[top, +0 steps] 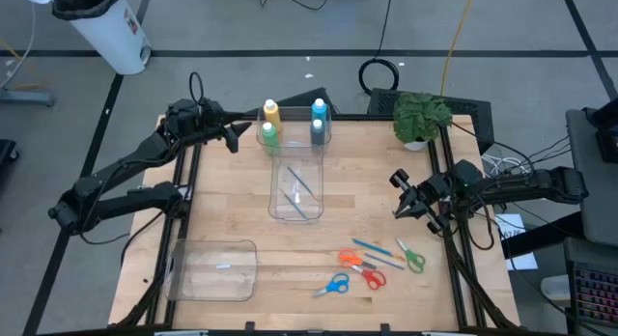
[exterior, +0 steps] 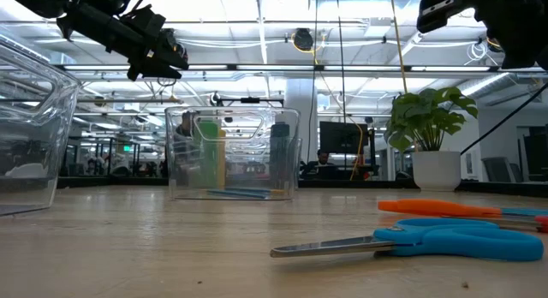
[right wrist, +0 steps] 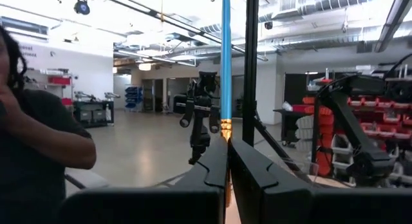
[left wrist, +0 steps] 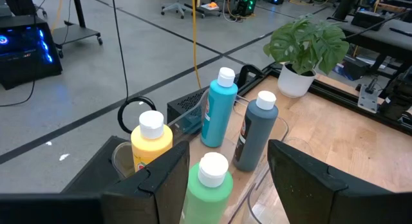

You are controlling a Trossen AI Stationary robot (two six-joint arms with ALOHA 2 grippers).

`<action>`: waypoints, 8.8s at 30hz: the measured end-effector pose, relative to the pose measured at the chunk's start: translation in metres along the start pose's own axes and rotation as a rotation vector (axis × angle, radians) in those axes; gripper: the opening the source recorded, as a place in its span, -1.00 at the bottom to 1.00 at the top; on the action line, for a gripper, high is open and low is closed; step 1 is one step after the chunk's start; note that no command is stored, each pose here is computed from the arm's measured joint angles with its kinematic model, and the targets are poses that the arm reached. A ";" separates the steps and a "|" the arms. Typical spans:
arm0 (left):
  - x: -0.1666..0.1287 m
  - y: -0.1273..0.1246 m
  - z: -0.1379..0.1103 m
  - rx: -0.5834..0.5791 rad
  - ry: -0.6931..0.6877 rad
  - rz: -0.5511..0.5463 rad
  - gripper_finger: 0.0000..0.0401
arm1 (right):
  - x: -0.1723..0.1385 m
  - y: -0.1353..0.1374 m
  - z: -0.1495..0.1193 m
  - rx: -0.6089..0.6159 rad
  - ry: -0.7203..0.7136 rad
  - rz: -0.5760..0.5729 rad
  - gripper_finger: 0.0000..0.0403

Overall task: Pick & Place Paint Supplies
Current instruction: Put the blue paintbrush into the middle transparent bin

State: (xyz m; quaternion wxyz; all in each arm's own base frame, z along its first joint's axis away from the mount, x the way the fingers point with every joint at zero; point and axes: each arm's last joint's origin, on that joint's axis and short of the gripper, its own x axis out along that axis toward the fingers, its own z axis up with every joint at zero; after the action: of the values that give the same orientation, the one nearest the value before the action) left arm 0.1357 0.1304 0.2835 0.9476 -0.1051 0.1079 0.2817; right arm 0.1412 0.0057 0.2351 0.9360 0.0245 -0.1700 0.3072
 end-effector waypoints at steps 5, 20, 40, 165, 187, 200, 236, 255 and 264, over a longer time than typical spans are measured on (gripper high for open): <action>0.000 0.000 0.000 0.000 0.000 0.000 0.07 | 0.000 0.000 -0.001 -0.024 0.012 -0.003 -1.00; 0.000 0.000 0.000 0.000 0.000 0.000 0.07 | 0.005 -0.001 -0.022 0.130 0.150 -0.002 -1.00; 0.000 0.000 0.000 0.000 0.000 0.000 0.07 | 0.042 0.035 -0.046 0.174 0.098 0.118 -1.00; 0.000 0.000 0.000 0.000 0.000 0.001 0.07 | 0.167 -0.076 -0.100 0.031 0.621 -1.014 -0.45; 0.000 0.000 0.000 0.000 0.000 0.000 0.07 | 0.150 0.030 -0.048 0.094 1.018 -0.540 -0.44; 0.000 0.000 0.000 0.000 0.000 0.000 0.07 | 0.118 0.051 -0.118 0.274 1.311 -0.539 -0.45; 0.000 0.000 0.000 -0.001 0.000 0.000 0.07 | 0.110 0.012 -0.154 0.309 1.362 -0.375 -0.48; 0.000 0.000 0.000 -0.001 0.000 0.000 0.07 | 0.106 0.010 -0.155 0.235 1.402 -0.425 -0.61; 0.000 0.000 0.000 -0.001 0.000 0.000 0.07 | 0.105 0.009 -0.155 0.231 1.401 -0.431 -0.90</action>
State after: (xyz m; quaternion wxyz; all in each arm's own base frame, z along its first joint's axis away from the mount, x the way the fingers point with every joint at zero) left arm 0.1356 0.1305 0.2833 0.9475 -0.1054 0.1080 0.2819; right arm 0.2623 0.0962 0.1237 0.8562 -0.0463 0.5089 0.0762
